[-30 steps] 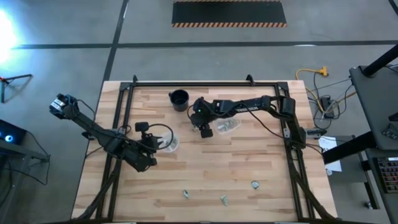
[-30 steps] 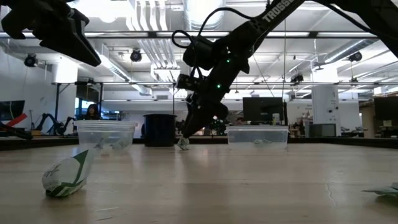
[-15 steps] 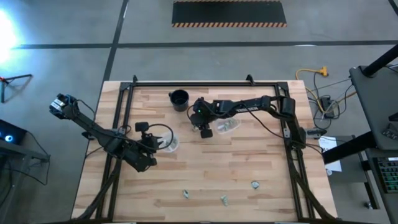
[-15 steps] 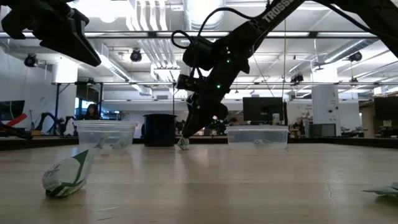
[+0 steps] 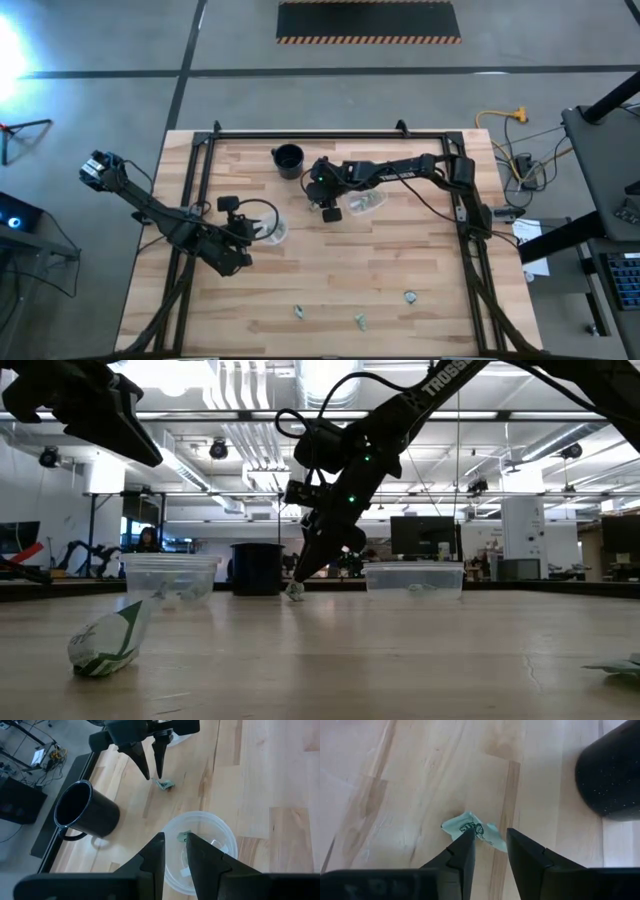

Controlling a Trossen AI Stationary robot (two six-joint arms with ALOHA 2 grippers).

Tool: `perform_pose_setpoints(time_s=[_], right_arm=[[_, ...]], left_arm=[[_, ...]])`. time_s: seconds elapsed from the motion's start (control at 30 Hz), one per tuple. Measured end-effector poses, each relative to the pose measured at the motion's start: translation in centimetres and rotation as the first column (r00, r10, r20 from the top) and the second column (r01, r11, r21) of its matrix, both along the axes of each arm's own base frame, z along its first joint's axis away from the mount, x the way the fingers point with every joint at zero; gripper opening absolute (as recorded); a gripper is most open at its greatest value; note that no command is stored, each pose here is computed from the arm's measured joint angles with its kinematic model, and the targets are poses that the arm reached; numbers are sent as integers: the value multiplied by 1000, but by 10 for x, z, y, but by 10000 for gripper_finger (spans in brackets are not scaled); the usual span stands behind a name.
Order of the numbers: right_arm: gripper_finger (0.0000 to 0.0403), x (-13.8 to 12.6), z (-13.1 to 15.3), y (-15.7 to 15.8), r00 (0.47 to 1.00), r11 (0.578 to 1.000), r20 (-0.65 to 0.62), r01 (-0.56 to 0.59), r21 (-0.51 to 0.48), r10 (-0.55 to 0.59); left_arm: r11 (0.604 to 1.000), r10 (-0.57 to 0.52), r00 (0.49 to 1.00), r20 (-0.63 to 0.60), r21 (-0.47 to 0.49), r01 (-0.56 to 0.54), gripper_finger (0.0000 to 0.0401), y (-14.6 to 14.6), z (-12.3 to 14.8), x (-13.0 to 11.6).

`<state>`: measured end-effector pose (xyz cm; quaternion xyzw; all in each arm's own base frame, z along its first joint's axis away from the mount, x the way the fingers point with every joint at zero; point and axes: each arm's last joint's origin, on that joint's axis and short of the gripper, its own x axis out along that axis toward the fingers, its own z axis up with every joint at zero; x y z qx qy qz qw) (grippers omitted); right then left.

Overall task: Pick and place items into bin
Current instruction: Put the stevia packet into the rectangle transparent bin

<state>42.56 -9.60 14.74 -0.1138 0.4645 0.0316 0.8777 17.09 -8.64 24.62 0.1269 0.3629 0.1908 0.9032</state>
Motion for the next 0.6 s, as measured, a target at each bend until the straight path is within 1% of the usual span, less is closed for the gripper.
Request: perform_pose_setpoints(time_s=[0.37,0.6], right_arm=[[89,0,0,0,1000,1000,1,0,0,0],[106,2,1,0,1000,1000,22,10,5,-10]], left_arm=[[1000,0,1000,0,0,0,63,0,0,0],[1000,0,1000,0,0,0,63,0,0,0]])
